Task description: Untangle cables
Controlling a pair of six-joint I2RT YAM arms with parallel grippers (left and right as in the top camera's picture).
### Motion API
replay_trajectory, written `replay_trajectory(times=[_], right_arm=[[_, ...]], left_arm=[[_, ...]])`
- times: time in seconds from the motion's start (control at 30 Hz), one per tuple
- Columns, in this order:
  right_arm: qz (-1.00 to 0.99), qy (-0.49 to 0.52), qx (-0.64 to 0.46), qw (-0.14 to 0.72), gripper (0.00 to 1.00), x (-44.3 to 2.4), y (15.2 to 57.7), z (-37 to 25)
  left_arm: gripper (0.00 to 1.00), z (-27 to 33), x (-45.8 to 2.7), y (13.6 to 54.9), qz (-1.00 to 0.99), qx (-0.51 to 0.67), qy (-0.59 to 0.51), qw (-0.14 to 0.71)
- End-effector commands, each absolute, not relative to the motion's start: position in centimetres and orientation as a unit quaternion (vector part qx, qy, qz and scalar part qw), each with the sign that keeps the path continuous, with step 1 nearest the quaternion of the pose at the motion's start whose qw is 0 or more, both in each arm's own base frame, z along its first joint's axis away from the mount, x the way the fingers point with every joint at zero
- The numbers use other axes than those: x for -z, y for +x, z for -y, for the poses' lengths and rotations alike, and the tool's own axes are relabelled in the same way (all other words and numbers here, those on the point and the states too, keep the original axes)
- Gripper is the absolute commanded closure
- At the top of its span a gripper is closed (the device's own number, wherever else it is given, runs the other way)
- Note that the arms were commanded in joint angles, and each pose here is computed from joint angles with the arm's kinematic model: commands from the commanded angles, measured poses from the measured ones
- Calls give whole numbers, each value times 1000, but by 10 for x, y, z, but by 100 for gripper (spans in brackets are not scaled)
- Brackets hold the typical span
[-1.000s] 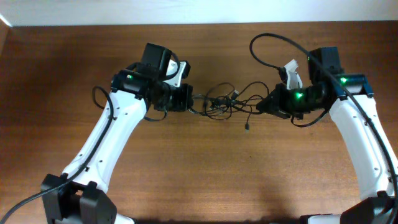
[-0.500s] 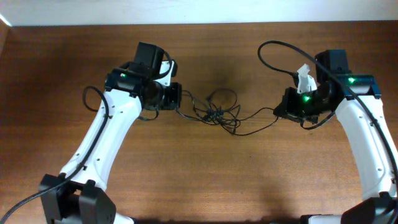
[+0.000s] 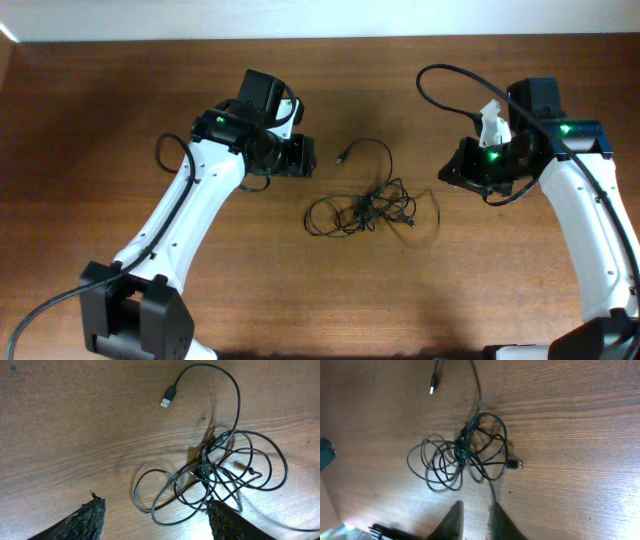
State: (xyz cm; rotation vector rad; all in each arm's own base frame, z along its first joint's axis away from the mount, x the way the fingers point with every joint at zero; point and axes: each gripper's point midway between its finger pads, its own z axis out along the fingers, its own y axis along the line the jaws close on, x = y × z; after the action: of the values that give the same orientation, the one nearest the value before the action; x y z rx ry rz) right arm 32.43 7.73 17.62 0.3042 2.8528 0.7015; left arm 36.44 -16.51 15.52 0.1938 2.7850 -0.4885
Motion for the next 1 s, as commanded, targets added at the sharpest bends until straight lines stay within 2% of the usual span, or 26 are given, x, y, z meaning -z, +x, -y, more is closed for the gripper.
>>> replay_trajectory(times=[0.0,0.13,0.23,0.33,0.4,0.47,0.5,0.57,0.7,0.8,0.97], right_arm=[[-962,96,-229,109,1,-182,331,-76],[-963,96,-220,121,1,-182,336,-73],[-963,96,-219,121,1,-182,336,-73],[-963,96,-219,121,1,-182,336,-73],[-963,96,-220,121,1,-182,336,-73],[-963,97,-220,119,0,-181,335,-73],[-964,97,-219,118,0,-181,334,-73],[-964,97,-219,116,1,-181,334,-73],[-964,98,-219,114,1,-181,332,-73],[-964,98,-219,113,1,-181,332,-73],[-965,100,-218,107,1,-180,329,-73]], left_arm=[[14,168,-156,371,-969,175,69,162],[0,198,-168,363,-907,221,296,204],[1,220,-164,359,-889,259,323,197],[10,248,-134,342,-884,276,348,147],[25,272,-124,324,-872,295,372,120],[34,285,-114,313,-868,296,386,101],[37,289,-106,309,-872,295,381,88],[53,290,-81,306,-899,273,339,49],[69,293,-53,296,-918,264,296,-3],[71,288,-42,285,-927,236,291,-29],[69,286,-25,276,-940,142,309,-21]])
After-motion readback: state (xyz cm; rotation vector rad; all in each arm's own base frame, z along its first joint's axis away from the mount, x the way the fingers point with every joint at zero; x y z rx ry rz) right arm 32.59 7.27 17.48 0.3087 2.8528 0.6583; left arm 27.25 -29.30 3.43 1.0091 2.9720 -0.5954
